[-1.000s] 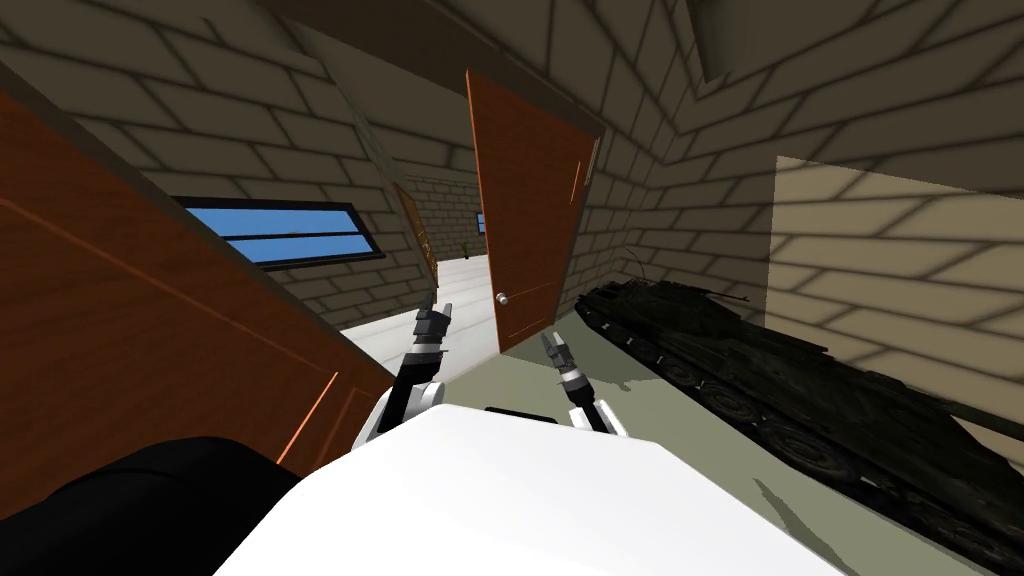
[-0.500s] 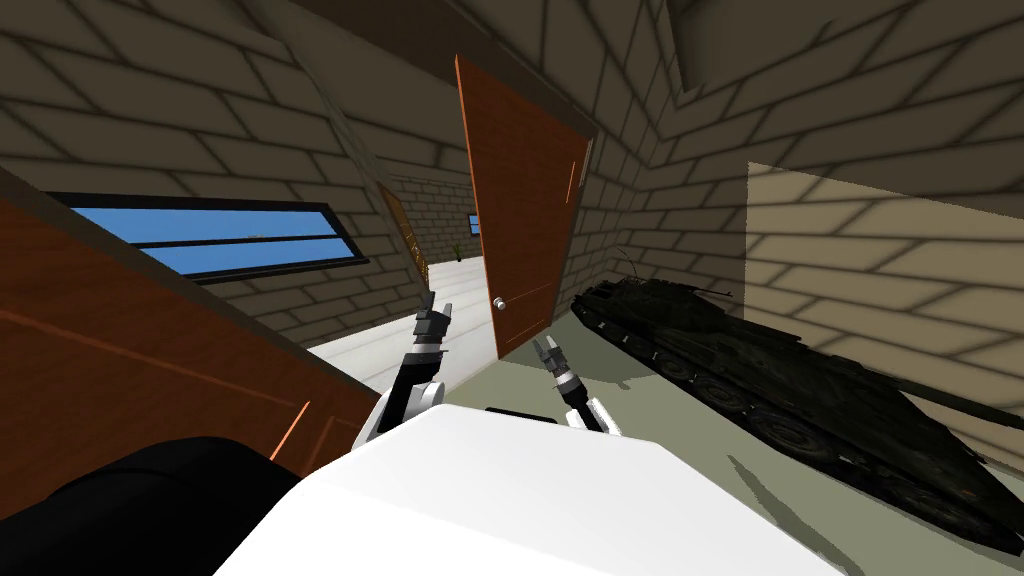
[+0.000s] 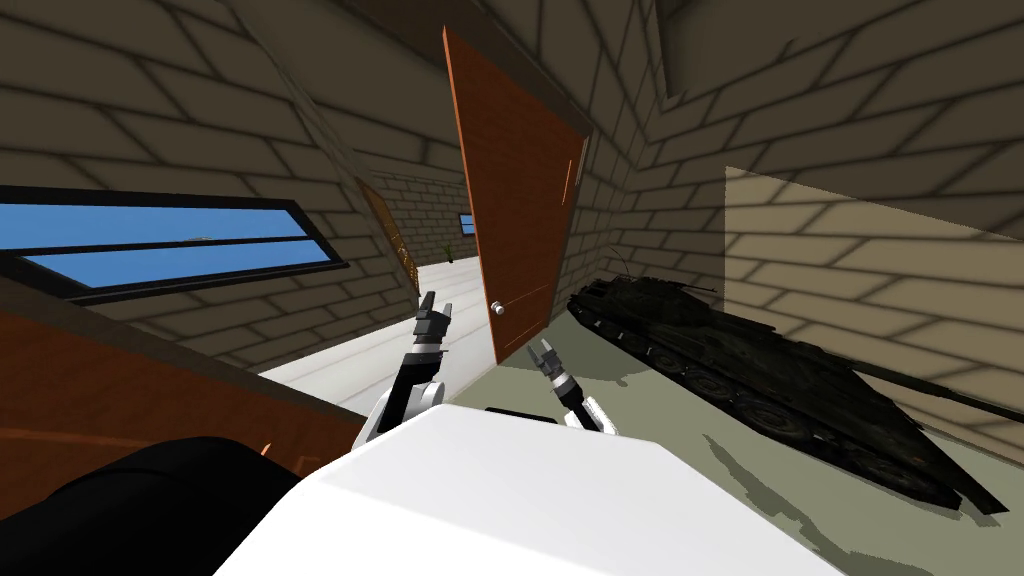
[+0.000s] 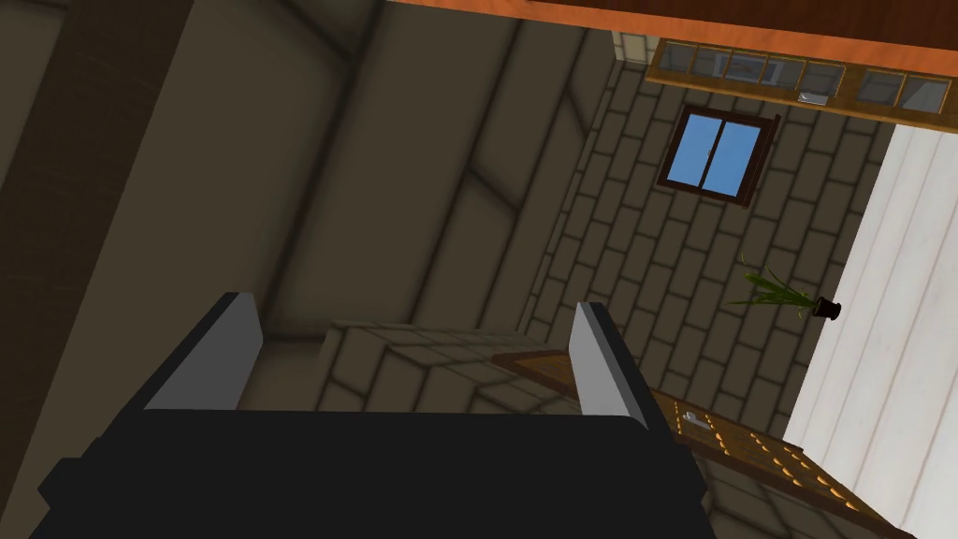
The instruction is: Pull the door open
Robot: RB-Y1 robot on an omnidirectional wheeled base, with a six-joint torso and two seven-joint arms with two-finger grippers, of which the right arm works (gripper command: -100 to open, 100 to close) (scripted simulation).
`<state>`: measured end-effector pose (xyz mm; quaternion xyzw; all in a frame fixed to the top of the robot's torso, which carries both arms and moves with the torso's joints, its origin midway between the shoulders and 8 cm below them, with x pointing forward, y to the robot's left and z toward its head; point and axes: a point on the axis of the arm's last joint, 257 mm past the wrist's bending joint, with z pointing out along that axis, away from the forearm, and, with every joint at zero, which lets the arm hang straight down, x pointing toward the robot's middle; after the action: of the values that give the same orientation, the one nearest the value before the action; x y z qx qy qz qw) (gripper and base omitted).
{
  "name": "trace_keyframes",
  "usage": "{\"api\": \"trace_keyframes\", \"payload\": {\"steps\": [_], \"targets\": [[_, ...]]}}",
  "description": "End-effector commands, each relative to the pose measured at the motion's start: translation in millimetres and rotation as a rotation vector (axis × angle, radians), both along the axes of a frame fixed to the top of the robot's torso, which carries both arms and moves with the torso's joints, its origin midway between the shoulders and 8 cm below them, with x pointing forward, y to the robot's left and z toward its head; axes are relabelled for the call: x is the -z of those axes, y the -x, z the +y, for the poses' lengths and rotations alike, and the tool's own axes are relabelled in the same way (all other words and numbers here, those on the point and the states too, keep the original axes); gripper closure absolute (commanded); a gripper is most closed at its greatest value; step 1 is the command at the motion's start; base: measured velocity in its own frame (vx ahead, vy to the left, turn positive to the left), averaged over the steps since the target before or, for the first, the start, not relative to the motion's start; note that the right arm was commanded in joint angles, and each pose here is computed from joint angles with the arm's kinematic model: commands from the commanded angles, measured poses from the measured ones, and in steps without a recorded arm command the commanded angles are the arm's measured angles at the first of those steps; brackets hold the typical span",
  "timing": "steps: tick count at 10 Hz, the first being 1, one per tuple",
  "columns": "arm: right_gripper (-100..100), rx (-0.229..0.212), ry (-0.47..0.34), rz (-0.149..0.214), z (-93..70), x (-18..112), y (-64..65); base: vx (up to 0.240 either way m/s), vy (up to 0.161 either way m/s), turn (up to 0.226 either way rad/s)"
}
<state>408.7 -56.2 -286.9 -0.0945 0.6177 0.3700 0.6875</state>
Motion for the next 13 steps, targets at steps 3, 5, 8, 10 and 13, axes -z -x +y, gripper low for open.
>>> {"api": "trace_keyframes", "payload": {"steps": [3, 5, 8, 10, 13], "targets": [[-100, -0.054, 0.079, -0.015, 18.0, 20.6, 9.7, 0.084, 0.082, -0.110], [-100, -0.075, 0.108, -0.021, 24.2, 28.1, 13.4, 0.109, 0.081, -0.095], [-100, -0.108, 0.151, -0.031, 32.9, 39.3, 19.5, 0.085, 0.087, -0.092], [-100, -0.141, 0.192, -0.041, 40.8, 50.1, 25.8, 0.066, 0.060, -0.095], [-100, -0.202, 0.262, -0.061, 53.5, 68.8, 38.3, 0.139, 0.112, -0.149]]}}
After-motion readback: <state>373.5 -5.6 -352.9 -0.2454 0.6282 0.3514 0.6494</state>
